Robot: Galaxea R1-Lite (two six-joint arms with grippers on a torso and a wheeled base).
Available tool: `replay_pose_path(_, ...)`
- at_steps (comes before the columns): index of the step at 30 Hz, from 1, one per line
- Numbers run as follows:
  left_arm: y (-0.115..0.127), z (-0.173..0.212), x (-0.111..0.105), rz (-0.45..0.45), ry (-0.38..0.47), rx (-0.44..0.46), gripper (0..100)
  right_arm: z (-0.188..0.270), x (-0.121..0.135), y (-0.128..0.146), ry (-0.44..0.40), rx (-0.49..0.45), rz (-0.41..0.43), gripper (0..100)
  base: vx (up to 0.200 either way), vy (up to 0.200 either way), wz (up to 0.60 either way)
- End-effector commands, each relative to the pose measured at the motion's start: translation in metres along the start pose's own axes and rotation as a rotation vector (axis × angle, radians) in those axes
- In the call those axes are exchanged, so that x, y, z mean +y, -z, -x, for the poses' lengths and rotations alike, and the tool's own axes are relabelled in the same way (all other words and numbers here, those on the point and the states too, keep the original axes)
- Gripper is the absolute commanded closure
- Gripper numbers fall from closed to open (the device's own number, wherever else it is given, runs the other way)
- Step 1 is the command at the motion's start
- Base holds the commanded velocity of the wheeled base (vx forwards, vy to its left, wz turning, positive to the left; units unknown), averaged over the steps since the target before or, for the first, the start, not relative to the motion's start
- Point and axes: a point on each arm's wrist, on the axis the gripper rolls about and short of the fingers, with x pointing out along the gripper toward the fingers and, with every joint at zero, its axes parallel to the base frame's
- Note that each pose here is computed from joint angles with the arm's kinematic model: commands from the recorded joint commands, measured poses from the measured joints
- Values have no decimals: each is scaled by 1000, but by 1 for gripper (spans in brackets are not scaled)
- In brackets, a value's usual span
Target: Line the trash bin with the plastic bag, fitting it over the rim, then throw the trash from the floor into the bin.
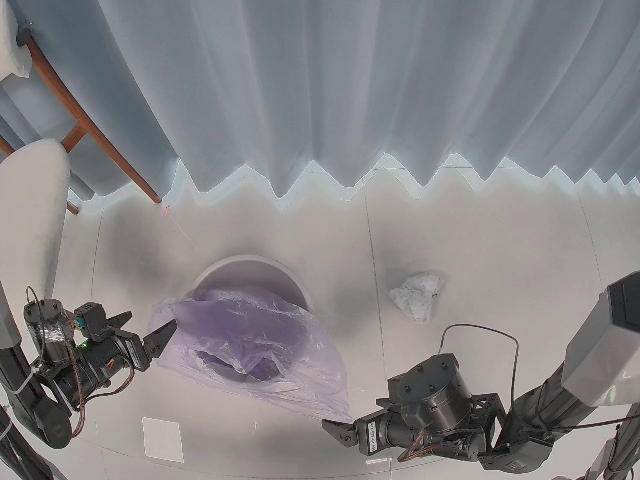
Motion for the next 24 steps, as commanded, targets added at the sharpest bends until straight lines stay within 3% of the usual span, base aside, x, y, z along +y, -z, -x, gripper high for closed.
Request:
replay_pose_path(1,-4,8,-9,-29,52,-21,0,0,3,-6,4,-34,48,0,0,0,0)
replay_pose_path(4,-9,14,-11,-67,54,-43,0,-1,4,-4,0,-29,78,0,0,0,0)
replay_pose_path(8,-12,31,-15,-146,64,-7,0,-8,4,-1,3,-13,143,0,0,0,0)
replay_pose_path(9,-8,44,-19,-176,116,59,0,-14,3,2,7,-6,171,0,0,0,0)
replay_pose_path(13,4,69,-28,-239,345,171,0,-29,4,4,-15,-58,190,0,0,0,0)
replay_pose_path(15,7,74,-28,-253,384,205,0,-36,5,5,-28,-92,199,0,0,0,0)
replay_pose_path(20,16,65,-26,-323,399,273,0,-46,7,-5,-19,-206,235,0,0,0,0)
replay_pose_path(24,8,41,-21,-473,344,250,0,-42,10,-21,35,-296,221,0,0,0,0)
